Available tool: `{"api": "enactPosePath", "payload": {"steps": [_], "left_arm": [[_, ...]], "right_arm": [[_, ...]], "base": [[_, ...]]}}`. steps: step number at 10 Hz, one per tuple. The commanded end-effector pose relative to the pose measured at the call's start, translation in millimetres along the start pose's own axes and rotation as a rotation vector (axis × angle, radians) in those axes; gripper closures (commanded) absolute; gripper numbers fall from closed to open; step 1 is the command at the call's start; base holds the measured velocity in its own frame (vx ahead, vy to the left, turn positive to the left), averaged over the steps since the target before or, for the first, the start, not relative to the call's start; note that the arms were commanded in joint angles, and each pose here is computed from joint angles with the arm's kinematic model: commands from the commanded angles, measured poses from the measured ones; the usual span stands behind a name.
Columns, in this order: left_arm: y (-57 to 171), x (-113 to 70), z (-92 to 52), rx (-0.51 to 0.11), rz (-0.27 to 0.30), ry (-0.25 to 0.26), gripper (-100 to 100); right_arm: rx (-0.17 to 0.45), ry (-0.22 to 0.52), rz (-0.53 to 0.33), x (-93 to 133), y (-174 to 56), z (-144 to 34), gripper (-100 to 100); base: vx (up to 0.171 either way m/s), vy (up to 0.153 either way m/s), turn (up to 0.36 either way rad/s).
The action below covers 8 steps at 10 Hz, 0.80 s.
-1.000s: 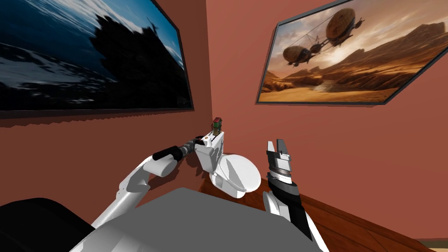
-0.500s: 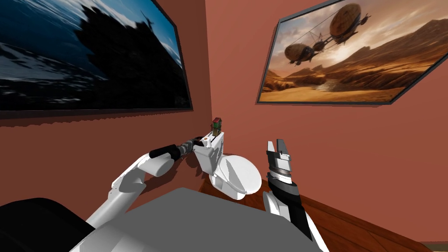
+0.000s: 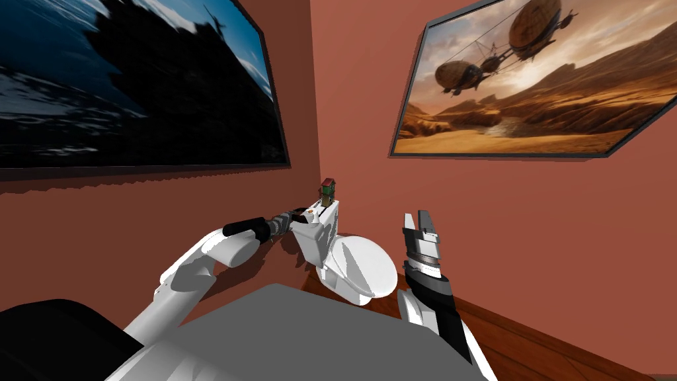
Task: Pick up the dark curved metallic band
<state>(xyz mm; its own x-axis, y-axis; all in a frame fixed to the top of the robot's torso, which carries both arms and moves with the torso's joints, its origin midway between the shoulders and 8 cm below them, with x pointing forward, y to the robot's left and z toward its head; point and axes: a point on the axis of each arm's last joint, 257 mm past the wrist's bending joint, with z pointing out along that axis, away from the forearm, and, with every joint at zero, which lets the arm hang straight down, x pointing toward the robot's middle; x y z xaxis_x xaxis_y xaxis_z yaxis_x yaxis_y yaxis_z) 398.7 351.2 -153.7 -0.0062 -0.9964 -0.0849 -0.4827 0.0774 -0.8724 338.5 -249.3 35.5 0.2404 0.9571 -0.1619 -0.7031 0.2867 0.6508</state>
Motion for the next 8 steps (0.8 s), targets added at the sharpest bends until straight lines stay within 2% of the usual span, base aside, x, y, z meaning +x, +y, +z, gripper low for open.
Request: {"api": "enactPosePath", "payload": {"steps": [1, 8], "left_arm": [[4, 0.5, -3.4, -0.026, 0.008, -0.001, -100], [7, 12.5, -21.0, -0.081, 0.05, 0.01, -100]], "right_arm": [[0.0, 0.0, 0.0, 0, 0, 0.0, 0], [0.0, 0.0, 0.0, 0, 0, 0.0, 0]], "base": [[0.028, 0.017, 0.011], [0.036, 0.019, 0.014]]}}
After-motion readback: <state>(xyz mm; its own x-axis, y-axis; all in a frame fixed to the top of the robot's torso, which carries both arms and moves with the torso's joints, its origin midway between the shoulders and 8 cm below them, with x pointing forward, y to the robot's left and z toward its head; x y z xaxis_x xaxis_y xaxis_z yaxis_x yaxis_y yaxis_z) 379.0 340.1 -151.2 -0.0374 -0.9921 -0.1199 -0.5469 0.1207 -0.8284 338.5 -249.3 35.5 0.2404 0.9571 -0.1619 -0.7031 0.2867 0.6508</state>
